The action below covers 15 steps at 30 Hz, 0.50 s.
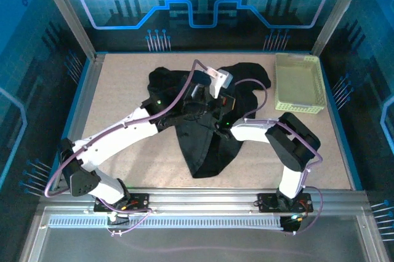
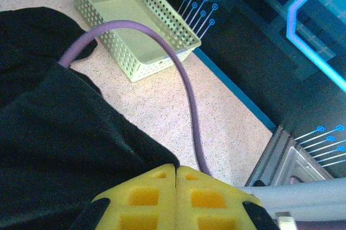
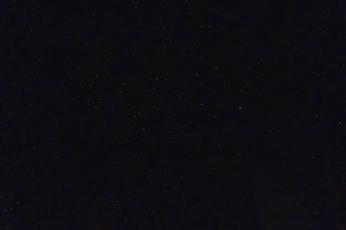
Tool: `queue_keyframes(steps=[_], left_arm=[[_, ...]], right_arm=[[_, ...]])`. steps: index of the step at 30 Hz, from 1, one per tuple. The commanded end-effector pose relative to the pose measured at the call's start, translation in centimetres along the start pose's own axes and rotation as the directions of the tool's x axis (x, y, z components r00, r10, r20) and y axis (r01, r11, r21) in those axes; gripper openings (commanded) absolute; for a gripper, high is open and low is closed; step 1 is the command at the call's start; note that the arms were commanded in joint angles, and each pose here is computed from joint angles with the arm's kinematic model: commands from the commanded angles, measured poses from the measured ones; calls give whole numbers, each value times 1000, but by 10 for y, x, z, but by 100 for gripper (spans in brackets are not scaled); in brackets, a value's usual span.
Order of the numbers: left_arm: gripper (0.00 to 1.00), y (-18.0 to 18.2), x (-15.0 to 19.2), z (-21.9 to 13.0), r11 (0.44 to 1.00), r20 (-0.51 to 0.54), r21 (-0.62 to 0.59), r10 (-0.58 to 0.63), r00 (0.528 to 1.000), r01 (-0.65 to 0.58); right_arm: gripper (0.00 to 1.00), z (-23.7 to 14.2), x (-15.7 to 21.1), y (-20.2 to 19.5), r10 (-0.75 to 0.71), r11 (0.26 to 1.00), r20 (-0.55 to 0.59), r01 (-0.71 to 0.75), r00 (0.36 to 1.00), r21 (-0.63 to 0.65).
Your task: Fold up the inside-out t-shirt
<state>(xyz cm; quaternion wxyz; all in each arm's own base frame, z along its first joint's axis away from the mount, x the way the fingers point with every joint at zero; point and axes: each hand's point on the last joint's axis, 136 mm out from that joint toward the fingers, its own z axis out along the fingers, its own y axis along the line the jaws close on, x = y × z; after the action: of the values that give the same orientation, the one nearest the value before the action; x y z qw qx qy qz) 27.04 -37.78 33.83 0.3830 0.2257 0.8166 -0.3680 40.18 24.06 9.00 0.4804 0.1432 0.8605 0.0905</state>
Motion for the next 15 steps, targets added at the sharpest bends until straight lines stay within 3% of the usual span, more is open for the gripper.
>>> queue_keyframes(steps=[1, 12, 15], left_arm=[[0, -38, -23, -12, 992, 73, 124, 10, 997, -19], [0, -53, -34, -23, 987, 182, 163, -32, 983, 2], [0, -45, -36, -30, 993, 211, 117, -20, 977, -5]], right_arm=[[77, 16, -12, 3, 47, 999, -17, -47, 999, 10], [77, 59, -33, 21, 161, 987, -153, -163, 975, 0], [77, 59, -36, 29, 151, 986, -176, -161, 973, -42]])
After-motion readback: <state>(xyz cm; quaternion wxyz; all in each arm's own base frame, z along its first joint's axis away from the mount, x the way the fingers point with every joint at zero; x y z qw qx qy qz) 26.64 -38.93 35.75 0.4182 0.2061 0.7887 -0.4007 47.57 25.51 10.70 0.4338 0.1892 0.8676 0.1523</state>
